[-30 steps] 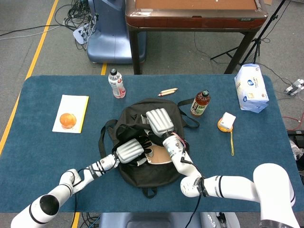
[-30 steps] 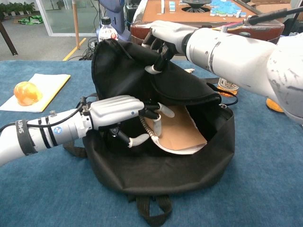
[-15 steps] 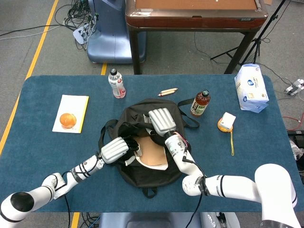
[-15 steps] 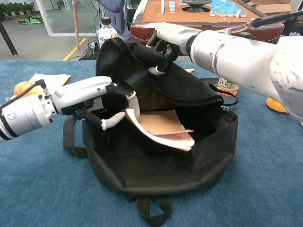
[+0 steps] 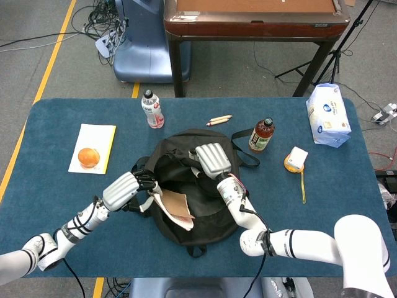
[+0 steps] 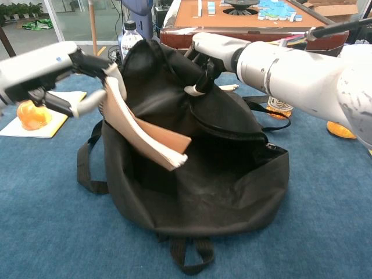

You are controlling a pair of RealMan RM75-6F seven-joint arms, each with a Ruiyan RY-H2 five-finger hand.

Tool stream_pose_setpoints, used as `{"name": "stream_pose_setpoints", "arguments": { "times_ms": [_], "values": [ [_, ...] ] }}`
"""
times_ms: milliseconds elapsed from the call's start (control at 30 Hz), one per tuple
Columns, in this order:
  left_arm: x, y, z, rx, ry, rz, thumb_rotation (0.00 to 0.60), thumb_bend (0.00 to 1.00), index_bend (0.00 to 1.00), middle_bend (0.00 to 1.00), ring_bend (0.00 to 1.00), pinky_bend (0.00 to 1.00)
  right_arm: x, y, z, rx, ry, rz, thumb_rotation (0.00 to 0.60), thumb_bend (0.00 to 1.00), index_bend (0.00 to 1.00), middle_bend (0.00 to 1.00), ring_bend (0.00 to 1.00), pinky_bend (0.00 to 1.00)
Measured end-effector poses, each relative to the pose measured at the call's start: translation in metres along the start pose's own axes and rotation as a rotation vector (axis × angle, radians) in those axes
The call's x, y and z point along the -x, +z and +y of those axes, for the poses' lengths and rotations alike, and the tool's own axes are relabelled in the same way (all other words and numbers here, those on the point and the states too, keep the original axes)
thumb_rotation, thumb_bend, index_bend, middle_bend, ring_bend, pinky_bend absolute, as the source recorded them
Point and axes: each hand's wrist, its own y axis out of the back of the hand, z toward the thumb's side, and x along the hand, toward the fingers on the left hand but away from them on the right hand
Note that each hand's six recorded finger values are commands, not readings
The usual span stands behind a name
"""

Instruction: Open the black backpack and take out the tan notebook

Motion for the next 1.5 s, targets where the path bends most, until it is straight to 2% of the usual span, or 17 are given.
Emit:
{"name": "stream_pose_setpoints", "arguments": {
  "times_ms": [167, 333, 433, 667, 1100, 1267, 1333, 1400, 1500],
  "values": [
    [0.007, 0.008, 0.024, 0.038, 0.043, 0.000, 0.600, 0.52, 0.71, 0.74, 0.60, 0.27, -0.002, -0.001, -0.003, 0.003, 0.011, 0.010, 0.600, 0.43, 0.70, 0.61, 0.49, 0.44],
    [0.011, 0.018, 0.039, 0.122, 0.066, -0.001, 0.600, 0.52, 0.71, 0.74, 0.60, 0.27, -0.003, 0.003, -0.007, 0.007, 0.019, 0.029, 0.600, 0.42, 0.70, 0.61, 0.49, 0.44],
    [0.009, 0.024, 0.046, 0.133, 0.074, -0.007, 0.600, 0.52, 0.71, 0.74, 0.60, 0.27, -0.007, 0.009, -0.011, 0.005, 0.033, 0.053, 0.600, 0.42, 0.70, 0.61, 0.49, 0.44],
    [0.005, 0.030, 0.070, 0.094, 0.111, -0.014, 0.600, 0.52, 0.71, 0.75, 0.61, 0.27, -0.017, 0.015, -0.016, -0.014, 0.052, 0.092, 0.600, 0.42, 0.70, 0.60, 0.49, 0.44],
    [0.015, 0.024, 0.125, -0.025, 0.197, 0.055, 0.600, 0.52, 0.71, 0.75, 0.61, 0.27, -0.006, -0.010, -0.019, -0.034, 0.036, -0.002, 0.600, 0.42, 0.70, 0.59, 0.49, 0.44],
    [0.015, 0.014, 0.143, -0.045, 0.234, 0.101, 0.600, 0.52, 0.71, 0.75, 0.61, 0.27, -0.009, -0.010, -0.023, -0.034, 0.058, 0.007, 0.600, 0.39, 0.70, 0.56, 0.49, 0.44],
    [0.014, 0.009, 0.149, -0.051, 0.244, 0.122, 0.600, 0.52, 0.71, 0.75, 0.61, 0.27, -0.012, -0.010, -0.024, -0.038, 0.070, 0.015, 0.600, 0.38, 0.67, 0.54, 0.47, 0.44],
    [0.012, 0.002, 0.157, -0.063, 0.257, 0.147, 0.600, 0.52, 0.71, 0.75, 0.61, 0.27, -0.017, -0.008, -0.026, -0.047, 0.090, 0.028, 0.600, 0.37, 0.60, 0.51, 0.44, 0.44],
    [0.007, -0.006, 0.168, -0.077, 0.274, 0.178, 0.600, 0.52, 0.71, 0.75, 0.61, 0.27, -0.026, -0.006, -0.029, -0.066, 0.123, 0.053, 0.600, 0.34, 0.44, 0.42, 0.37, 0.43]
  ]
}}
